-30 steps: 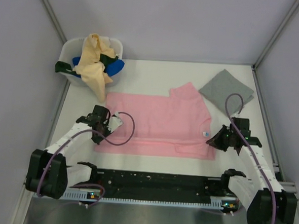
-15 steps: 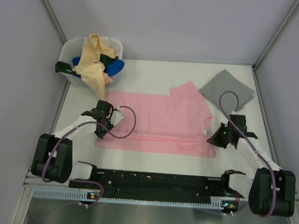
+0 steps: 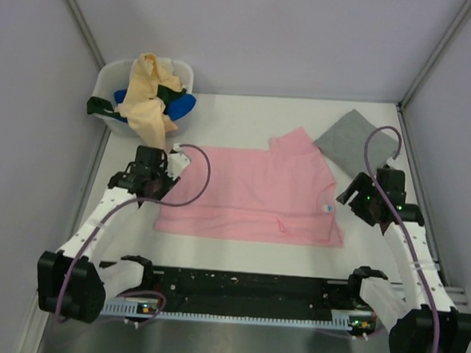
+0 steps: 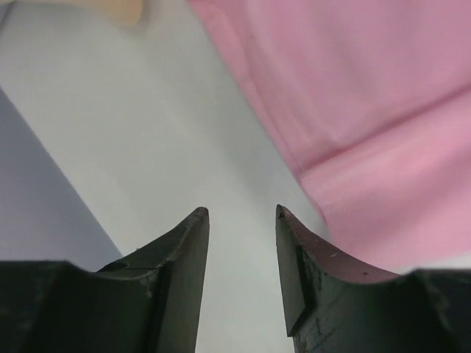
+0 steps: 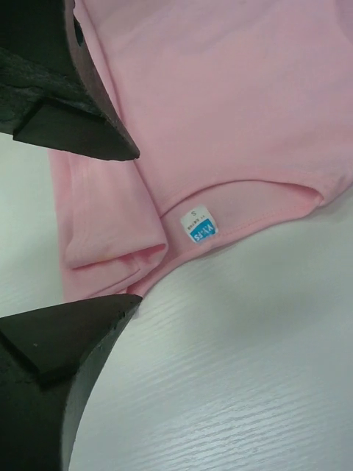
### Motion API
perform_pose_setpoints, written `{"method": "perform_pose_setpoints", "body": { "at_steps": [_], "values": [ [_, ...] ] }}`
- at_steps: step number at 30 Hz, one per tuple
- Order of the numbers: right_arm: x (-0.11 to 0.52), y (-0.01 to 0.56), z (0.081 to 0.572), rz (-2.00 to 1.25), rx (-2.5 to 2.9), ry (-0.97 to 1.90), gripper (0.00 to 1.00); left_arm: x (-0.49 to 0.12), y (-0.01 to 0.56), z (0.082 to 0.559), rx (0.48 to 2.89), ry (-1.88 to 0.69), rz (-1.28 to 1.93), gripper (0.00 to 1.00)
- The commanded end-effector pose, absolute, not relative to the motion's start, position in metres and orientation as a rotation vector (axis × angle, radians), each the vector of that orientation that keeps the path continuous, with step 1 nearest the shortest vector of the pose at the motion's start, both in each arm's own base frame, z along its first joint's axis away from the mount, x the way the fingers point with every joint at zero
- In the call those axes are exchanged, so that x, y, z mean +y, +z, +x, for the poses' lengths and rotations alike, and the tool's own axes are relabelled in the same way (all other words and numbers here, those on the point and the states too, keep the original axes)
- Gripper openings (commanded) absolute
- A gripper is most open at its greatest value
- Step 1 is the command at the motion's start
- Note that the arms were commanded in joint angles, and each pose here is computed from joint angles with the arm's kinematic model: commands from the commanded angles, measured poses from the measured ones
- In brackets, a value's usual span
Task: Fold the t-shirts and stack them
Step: Fold the flattened tshirt in 1/3 of the way
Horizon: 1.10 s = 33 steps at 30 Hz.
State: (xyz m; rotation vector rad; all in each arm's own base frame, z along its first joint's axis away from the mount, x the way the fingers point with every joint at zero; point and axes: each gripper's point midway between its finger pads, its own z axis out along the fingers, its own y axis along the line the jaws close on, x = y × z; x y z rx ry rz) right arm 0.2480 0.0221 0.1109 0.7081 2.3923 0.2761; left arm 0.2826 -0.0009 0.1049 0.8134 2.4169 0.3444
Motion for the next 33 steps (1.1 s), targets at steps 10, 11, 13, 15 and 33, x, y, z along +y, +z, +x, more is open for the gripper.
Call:
{"method": "perform_pose_setpoints", "body": {
  "at_steps": [10, 11, 13, 15, 33],
  "values": [
    [0.03, 0.039, 0.179, 1.167, 2.487, 0.272, 0.68, -0.03, 0.026, 0.185, 2.333, -0.028, 1.461, 0.61],
    [0.031, 0.032, 0.177, 1.179, 2.491, 0.277, 0.66, -0.028, 0.022, 0.189, 2.324, -0.002, 1.454, 0.61],
    [0.036, 0.024, 0.173, 1.204, 2.505, 0.307, 0.59, -0.023, 0.015, 0.197, 2.316, 0.055, 1.434, 0.61],
    [0.039, 0.013, 0.166, 1.238, 2.527, 0.313, 0.47, -0.019, 0.008, 0.201, 2.336, 0.09, 1.403, 0.58],
    [0.051, 0.08, 0.091, 1.379, 2.659, 0.296, 0.0, 0.024, 0.038, 0.118, 2.694, 0.191, 1.39, 0.0]
  ]
}}
